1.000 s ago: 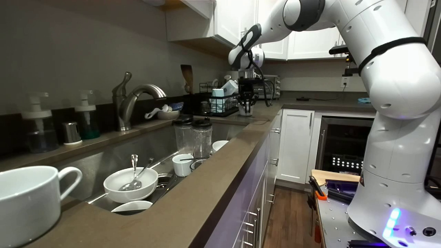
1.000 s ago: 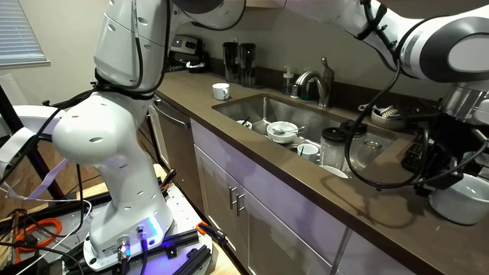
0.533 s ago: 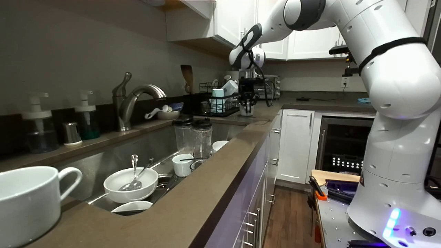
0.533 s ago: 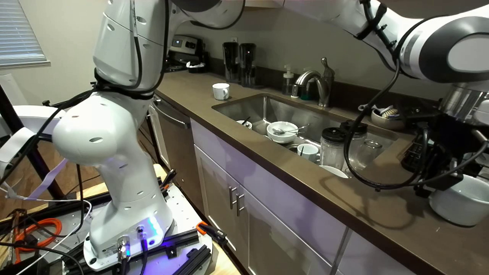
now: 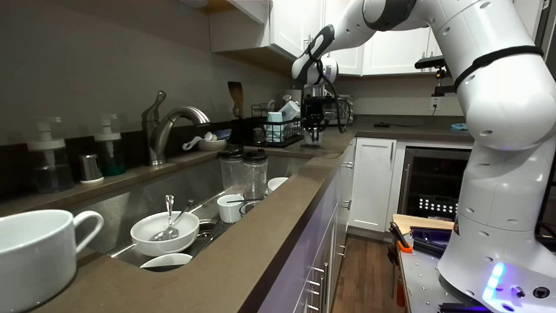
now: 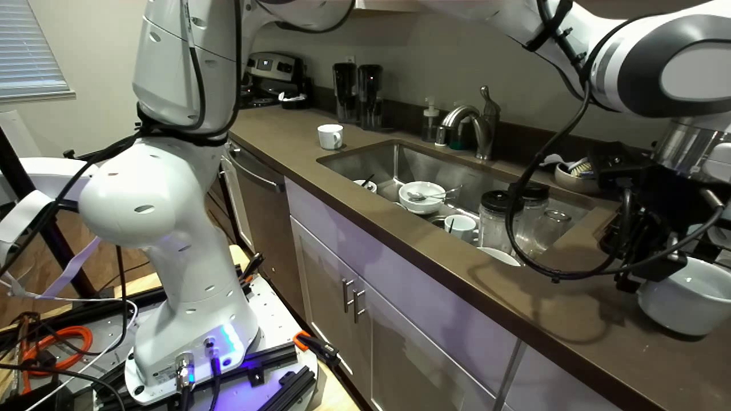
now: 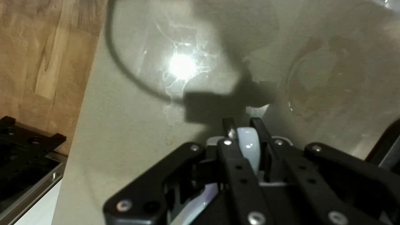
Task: Pick up the white mug on the right side of the counter, pour the liquid out of the mug into the sink, place the mug on the left side of the counter
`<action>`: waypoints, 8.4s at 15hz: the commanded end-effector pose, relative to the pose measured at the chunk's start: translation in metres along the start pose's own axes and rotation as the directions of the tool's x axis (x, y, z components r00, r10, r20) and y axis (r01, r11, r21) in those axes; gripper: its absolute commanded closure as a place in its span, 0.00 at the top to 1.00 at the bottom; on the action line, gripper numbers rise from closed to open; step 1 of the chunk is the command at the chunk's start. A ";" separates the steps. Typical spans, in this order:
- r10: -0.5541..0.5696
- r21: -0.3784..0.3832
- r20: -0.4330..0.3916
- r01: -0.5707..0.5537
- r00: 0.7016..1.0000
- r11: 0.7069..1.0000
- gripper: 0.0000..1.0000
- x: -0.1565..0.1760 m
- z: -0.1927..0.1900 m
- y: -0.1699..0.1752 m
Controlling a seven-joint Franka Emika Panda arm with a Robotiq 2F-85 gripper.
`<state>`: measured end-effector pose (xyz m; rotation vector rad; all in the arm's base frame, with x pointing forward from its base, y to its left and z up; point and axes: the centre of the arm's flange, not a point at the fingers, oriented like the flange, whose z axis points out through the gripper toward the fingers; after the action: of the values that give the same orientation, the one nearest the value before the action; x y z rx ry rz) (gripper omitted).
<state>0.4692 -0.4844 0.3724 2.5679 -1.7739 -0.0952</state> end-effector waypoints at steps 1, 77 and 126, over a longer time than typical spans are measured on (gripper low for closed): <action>-0.015 0.019 -0.035 0.016 0.999 1.000 0.06 -0.023 -0.022 0.012; -0.964 -0.075 0.010 0.962 0.265 0.264 0.05 -0.267 -0.058 -0.070; -0.791 -0.695 0.545 0.377 -0.278 -0.612 0.05 -0.429 -0.008 -0.183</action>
<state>0.4902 -0.0182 0.3914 1.8947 1.1192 -0.2885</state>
